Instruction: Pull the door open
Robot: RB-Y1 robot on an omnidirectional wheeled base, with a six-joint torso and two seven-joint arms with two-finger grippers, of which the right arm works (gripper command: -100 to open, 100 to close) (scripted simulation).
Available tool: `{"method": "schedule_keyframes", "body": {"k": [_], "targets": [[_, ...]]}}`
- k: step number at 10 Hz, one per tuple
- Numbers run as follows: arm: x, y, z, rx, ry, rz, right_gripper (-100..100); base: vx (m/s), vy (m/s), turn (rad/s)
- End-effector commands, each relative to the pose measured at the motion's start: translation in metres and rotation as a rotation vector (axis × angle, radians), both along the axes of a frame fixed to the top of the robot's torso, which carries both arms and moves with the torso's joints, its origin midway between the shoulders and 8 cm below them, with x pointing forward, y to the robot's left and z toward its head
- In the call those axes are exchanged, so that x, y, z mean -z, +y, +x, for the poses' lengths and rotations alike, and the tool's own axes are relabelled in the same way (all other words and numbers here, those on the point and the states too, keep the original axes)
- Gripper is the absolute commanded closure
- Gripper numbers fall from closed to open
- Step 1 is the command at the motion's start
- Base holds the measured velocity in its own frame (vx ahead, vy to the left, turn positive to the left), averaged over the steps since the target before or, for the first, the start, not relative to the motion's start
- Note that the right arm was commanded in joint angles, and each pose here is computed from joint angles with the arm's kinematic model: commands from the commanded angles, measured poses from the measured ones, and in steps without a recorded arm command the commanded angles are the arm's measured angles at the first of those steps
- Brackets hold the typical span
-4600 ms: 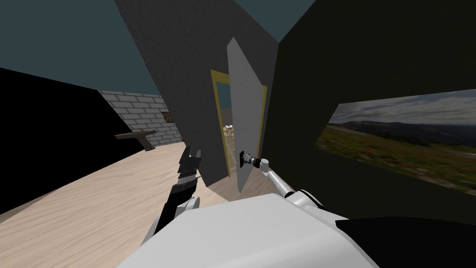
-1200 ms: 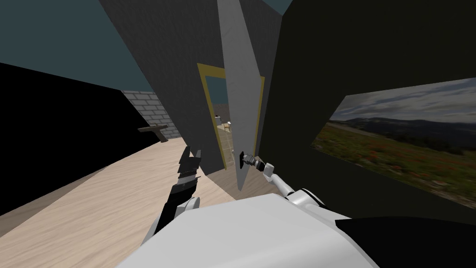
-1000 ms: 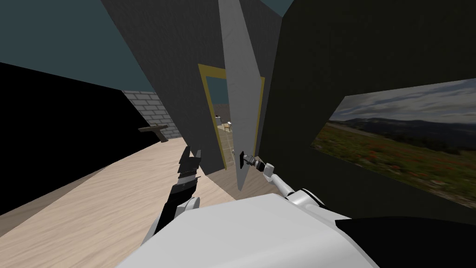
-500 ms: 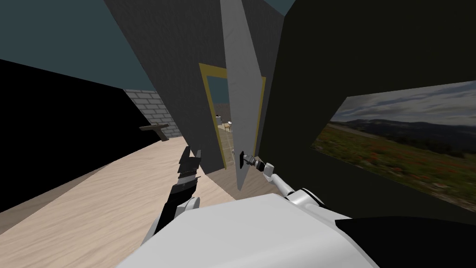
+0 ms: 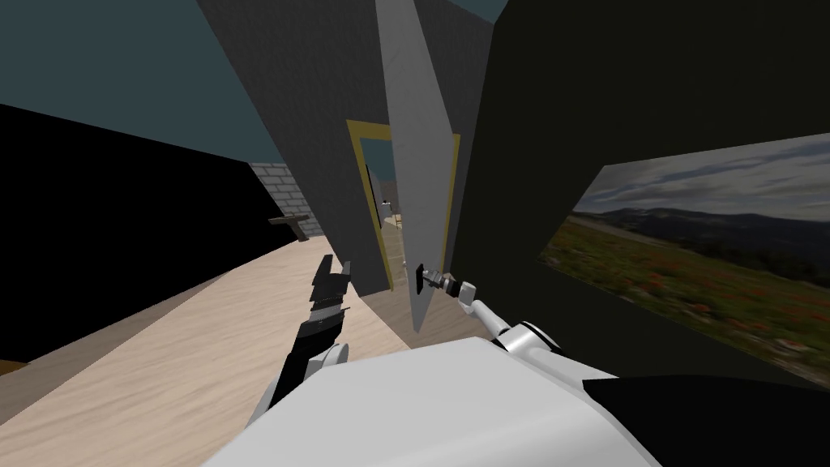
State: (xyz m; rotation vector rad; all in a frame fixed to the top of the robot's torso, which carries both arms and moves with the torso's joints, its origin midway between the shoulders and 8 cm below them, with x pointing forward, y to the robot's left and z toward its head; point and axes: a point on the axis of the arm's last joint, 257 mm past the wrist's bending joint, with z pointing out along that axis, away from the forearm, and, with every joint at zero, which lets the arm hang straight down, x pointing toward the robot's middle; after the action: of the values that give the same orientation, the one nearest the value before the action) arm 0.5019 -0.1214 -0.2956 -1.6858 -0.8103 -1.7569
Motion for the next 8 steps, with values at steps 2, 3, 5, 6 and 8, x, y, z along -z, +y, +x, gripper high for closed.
{"method": "schedule_keyframes", "body": {"k": [2, 3, 5, 6, 8], "targets": [[0.001, 0.01, -0.004, -0.05, 0.02, 0.006, 100, -0.083, -0.229, 0.162], [0.001, 0.012, -0.005, -0.063, 0.026, 0.006, 100, -0.076, -0.227, 0.157], [0.001, 0.016, -0.007, -0.089, 0.038, 0.007, 100, -0.083, -0.204, 0.129], [0.001, 0.017, -0.007, -0.097, 0.042, 0.007, 100, -0.056, -0.191, 0.118], [0.0, 0.017, -0.006, -0.096, 0.042, 0.005, 100, -0.034, -0.132, 0.058]]}}
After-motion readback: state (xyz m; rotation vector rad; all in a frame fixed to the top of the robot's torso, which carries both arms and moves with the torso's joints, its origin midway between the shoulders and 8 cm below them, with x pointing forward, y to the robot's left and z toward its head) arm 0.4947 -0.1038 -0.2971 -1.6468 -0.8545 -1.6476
